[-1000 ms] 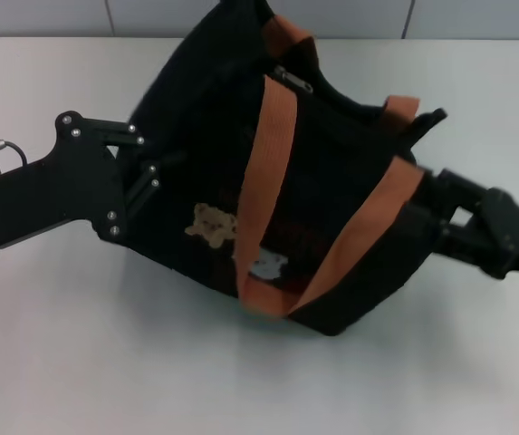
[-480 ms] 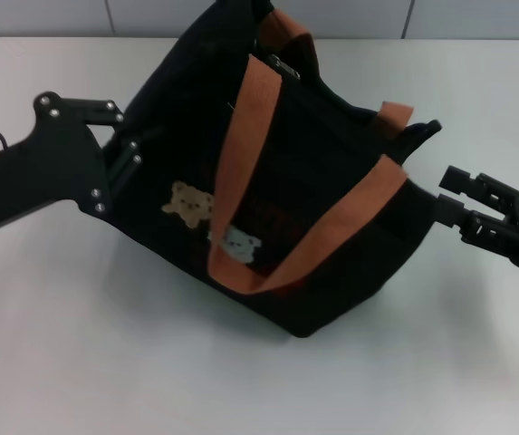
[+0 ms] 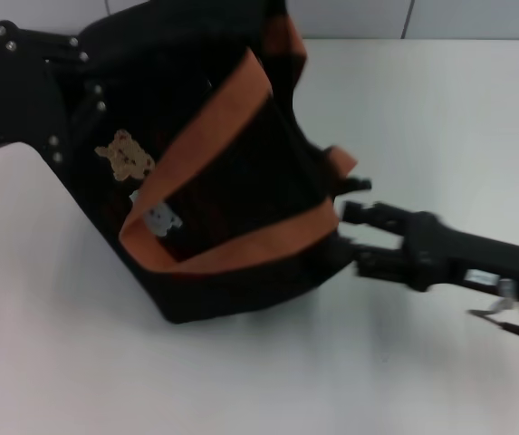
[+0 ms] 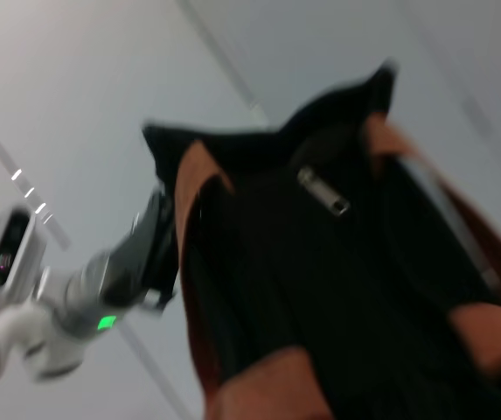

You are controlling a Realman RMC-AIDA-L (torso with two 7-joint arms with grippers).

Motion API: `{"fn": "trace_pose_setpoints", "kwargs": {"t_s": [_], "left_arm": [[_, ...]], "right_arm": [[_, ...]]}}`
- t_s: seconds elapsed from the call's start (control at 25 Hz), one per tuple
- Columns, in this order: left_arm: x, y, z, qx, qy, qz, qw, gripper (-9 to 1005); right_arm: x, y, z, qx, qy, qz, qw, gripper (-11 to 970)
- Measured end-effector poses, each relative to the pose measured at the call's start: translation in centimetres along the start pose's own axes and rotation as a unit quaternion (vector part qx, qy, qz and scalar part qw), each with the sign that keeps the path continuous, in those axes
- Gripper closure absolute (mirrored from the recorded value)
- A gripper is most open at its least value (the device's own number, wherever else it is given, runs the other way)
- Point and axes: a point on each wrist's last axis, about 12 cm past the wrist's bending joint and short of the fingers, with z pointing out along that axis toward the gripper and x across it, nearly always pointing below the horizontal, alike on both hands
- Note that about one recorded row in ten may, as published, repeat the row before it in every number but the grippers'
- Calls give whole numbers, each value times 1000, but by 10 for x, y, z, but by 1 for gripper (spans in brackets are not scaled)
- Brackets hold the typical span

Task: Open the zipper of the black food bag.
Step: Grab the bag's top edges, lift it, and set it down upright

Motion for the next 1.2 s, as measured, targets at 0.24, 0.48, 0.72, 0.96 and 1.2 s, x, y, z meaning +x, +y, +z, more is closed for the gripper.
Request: {"fn": "trace_pose_setpoints", "kwargs": {"t_s": [0.24, 0.48, 0.72, 0.96, 1.2], "left_arm": [[-6, -20, 21, 105, -22, 13, 994, 922], [0, -39, 24, 118, -19, 18, 993, 923], [2, -40, 23, 116, -18, 14, 993, 923], [4, -42, 25, 115, -17, 8, 993, 923], [6, -44, 26, 111, -16, 10, 994, 922]], "right_arm": [[7, -4, 39, -16, 79, 7, 997, 190], [13, -2, 9, 3, 63, 26, 998, 192], [8, 7, -30, -1, 26, 20, 999, 195], [4, 9, -45, 1, 7, 11, 1000, 197], [2, 3, -50, 14, 35, 10, 999, 200]]}}
